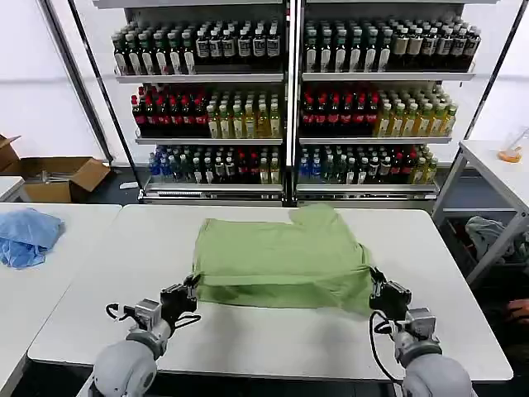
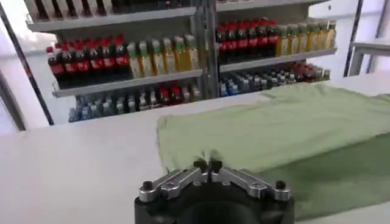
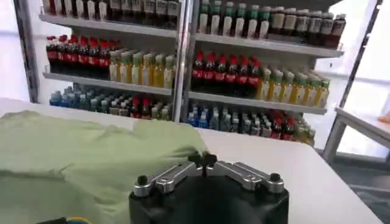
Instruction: Fold and organize the clothes.
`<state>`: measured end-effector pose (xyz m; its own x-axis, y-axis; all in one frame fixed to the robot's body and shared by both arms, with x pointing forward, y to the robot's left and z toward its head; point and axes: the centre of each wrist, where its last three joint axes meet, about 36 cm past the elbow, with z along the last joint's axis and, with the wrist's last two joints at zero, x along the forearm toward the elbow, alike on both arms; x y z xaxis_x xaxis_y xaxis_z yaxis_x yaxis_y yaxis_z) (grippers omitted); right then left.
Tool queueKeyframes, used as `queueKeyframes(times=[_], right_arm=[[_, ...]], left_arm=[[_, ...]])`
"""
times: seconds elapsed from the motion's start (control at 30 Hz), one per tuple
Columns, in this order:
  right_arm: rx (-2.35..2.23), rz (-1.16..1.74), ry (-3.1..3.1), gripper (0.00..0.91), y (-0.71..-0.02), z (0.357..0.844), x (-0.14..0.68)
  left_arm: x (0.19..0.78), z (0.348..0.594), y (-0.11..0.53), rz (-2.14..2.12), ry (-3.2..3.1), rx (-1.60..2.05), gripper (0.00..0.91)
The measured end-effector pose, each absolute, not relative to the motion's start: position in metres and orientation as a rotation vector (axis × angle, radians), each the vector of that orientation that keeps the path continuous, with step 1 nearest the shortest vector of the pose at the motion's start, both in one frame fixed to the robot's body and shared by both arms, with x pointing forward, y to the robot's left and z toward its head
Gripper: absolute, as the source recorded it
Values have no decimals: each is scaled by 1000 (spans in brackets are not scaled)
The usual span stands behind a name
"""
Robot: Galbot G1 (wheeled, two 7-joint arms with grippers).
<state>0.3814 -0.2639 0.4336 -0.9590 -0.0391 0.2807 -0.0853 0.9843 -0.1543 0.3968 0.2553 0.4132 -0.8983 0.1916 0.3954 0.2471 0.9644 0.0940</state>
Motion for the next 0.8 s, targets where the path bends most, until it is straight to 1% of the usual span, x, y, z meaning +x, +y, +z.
queueKeyframes(times=[0.13,0.17,0.2,0.23,0.47,0.67,0.8], right_arm=[[90,252,-2827,0,-260,424,390],[92,254,-2820,191,-258,422,391],[92,256,-2816,595,-258,421,392],[93,257,-2812,907,-257,419,393],[98,254,-2808,907,-253,414,391],[61,223,-2802,907,-255,412,373],[11,202,-2778,907,-262,408,362]], left_arm=[[406,408,252,-211,-2725,-312,20],[408,406,252,-215,-2722,-312,393],[409,405,251,-217,-2720,-312,705],[410,403,250,-216,-2717,-314,907],[411,401,248,-198,-2724,-304,907],[402,402,249,-175,-2737,-287,907],[394,396,253,-163,-2726,-265,907]])
